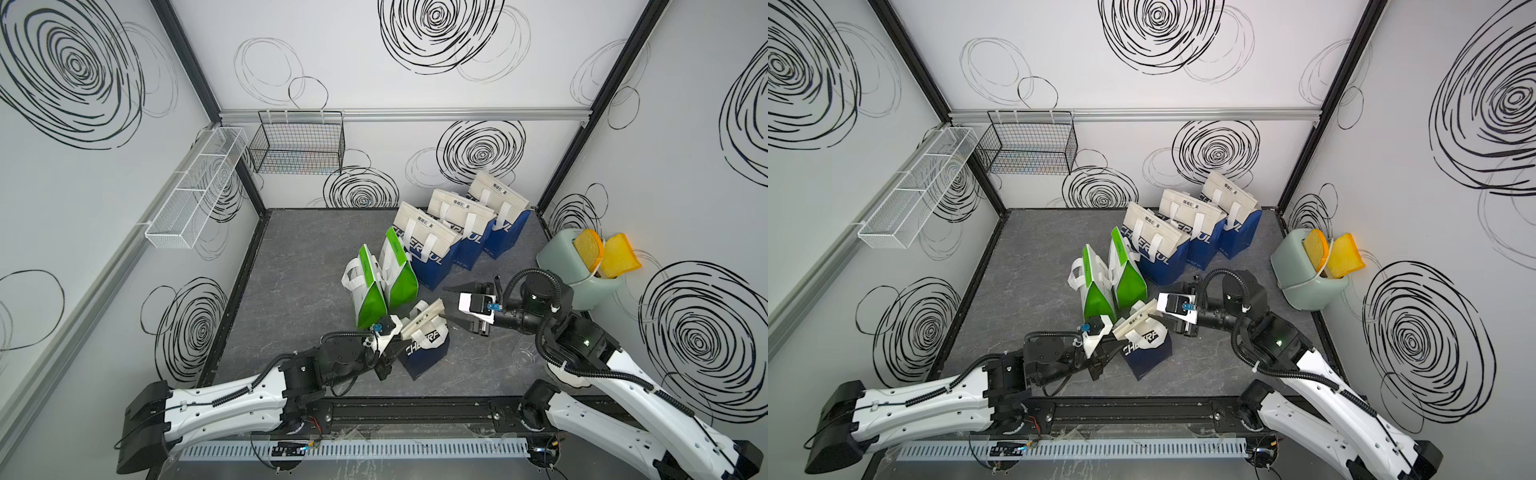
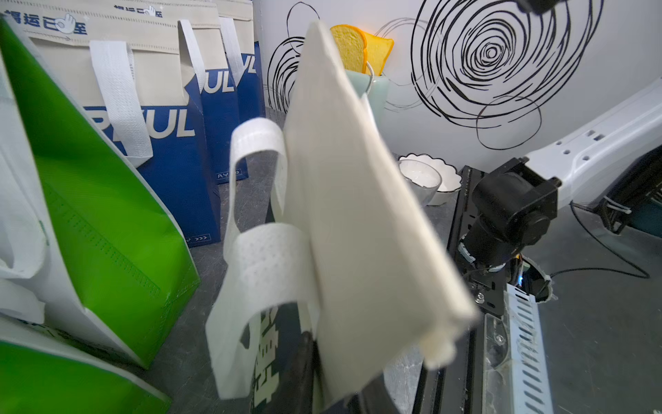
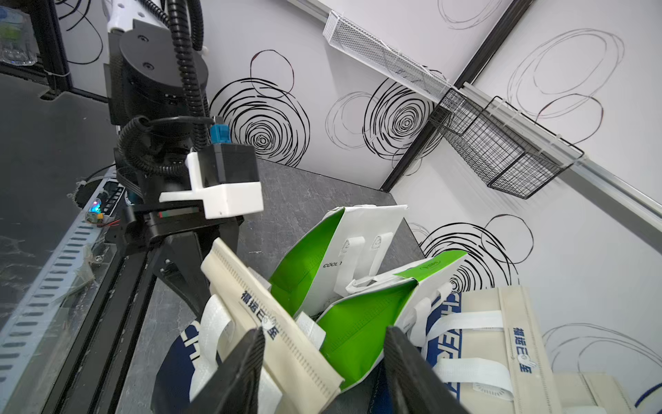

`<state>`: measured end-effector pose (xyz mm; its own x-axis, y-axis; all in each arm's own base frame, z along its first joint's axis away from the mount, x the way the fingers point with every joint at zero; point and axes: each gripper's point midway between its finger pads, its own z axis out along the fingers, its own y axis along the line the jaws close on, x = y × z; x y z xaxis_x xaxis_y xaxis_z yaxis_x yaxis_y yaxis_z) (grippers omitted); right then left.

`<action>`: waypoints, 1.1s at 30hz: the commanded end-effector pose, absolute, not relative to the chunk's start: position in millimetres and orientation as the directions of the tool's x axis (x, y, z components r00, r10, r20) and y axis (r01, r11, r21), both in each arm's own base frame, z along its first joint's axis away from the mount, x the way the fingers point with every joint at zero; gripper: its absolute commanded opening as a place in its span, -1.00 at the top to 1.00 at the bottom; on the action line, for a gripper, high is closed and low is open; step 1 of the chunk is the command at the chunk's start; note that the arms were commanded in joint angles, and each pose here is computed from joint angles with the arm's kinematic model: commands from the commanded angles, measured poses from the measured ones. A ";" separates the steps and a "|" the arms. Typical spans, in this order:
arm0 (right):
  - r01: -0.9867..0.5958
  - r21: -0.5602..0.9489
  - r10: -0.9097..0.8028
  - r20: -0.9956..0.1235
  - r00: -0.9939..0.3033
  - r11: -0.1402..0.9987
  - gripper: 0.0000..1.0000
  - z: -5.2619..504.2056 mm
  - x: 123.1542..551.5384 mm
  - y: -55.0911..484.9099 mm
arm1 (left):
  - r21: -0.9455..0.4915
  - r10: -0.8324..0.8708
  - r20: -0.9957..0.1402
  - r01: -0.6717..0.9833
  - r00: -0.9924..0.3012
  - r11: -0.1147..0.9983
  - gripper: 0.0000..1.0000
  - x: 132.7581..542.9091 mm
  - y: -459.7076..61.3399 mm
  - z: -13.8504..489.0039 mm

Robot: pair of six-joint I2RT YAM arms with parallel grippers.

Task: Open the takeout bag
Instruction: Open the takeout bag at the center of the board.

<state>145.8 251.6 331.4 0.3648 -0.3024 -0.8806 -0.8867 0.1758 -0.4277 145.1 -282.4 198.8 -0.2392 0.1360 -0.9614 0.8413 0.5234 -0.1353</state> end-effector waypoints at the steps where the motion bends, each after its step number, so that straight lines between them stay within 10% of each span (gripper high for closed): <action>1: -0.842 -0.518 -0.251 -0.844 0.475 0.149 -0.16 340.3 135.6 255.0 | -0.141 0.042 -0.981 0.845 -0.189 0.516 0.52 147.3 -285.9 231.0; 14: -0.584 -0.810 -0.230 -0.580 0.781 0.059 -0.26 318.7 96.7 277.6 | -0.151 0.039 -0.980 0.855 -0.196 0.496 0.71 143.7 -287.6 234.8; 33: -0.492 -0.858 -0.297 -0.513 0.805 0.148 -0.11 289.6 103.1 303.2 | -0.154 0.038 -0.980 0.862 -0.197 0.483 0.88 141.8 -289.3 238.7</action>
<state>99.9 301.9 269.6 0.7859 -0.3178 -0.5305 -0.5401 0.0652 -0.8391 143.0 -283.2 199.7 -0.2358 0.1394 -0.9618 0.8482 0.5125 -0.1337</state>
